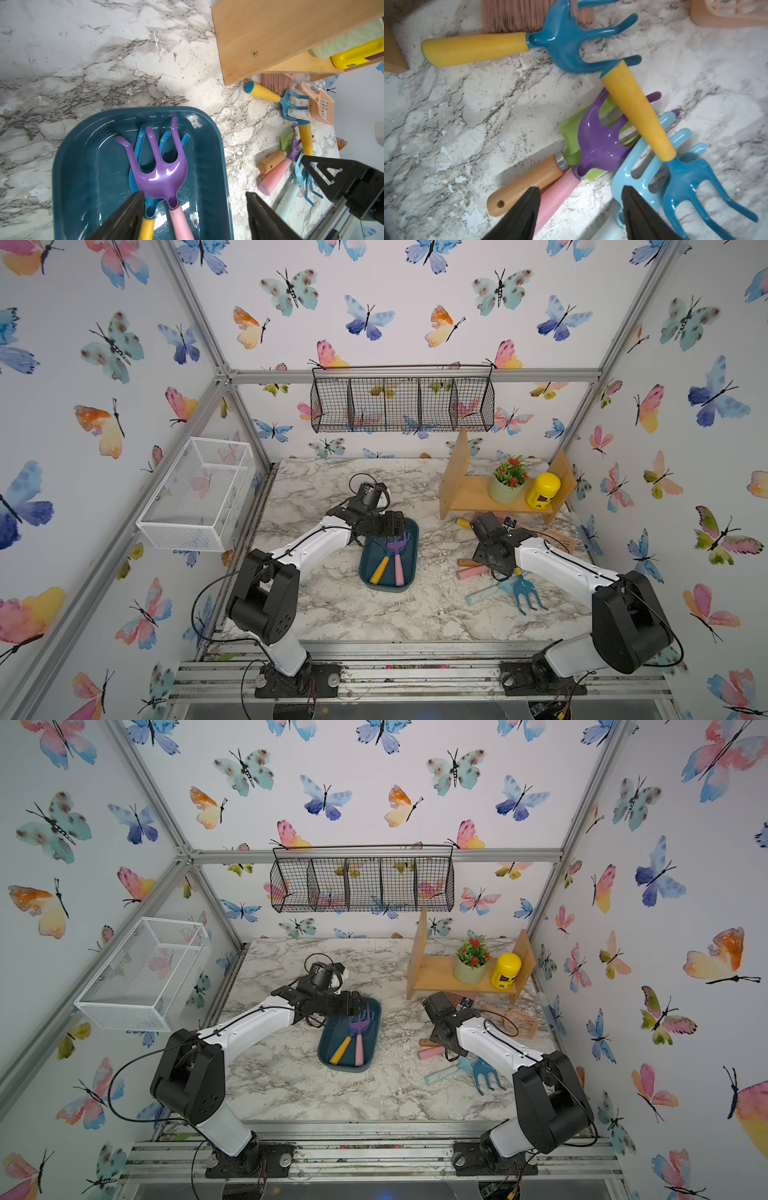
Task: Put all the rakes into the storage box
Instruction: Pick up the rake at the center of the board.
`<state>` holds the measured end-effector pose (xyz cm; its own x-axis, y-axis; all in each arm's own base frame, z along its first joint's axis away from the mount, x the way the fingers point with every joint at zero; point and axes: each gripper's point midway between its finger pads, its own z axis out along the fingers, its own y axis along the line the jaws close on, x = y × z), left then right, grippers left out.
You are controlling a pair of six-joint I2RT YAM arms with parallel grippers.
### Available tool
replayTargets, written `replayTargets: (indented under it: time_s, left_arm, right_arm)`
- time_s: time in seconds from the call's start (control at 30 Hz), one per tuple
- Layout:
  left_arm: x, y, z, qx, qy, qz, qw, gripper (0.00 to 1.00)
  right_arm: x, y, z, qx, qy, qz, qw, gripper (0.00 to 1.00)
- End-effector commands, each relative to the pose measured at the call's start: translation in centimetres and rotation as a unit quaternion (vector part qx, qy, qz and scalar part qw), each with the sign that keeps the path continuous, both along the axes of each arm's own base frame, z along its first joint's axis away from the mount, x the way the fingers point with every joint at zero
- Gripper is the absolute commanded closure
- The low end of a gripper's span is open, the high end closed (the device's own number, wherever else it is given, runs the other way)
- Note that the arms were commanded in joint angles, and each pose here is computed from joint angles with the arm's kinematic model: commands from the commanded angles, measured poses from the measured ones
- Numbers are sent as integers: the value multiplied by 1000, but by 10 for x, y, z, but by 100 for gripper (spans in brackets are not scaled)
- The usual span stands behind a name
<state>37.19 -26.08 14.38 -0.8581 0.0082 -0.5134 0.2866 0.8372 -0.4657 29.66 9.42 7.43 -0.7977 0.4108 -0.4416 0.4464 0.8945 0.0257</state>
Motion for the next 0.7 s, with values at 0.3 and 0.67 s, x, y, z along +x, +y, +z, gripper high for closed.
replayTargets:
  time_s: [0.3,0.67]
  left_arm:
    - [-2,3,-10,9,15,2,1000,20]
    - [-1,4,-13,13,21,4,1000,20]
  right_arm:
    - [-4,23,-33,84,58,36,994,50]
    - [-10,27,-46,84,101,50,990,54]
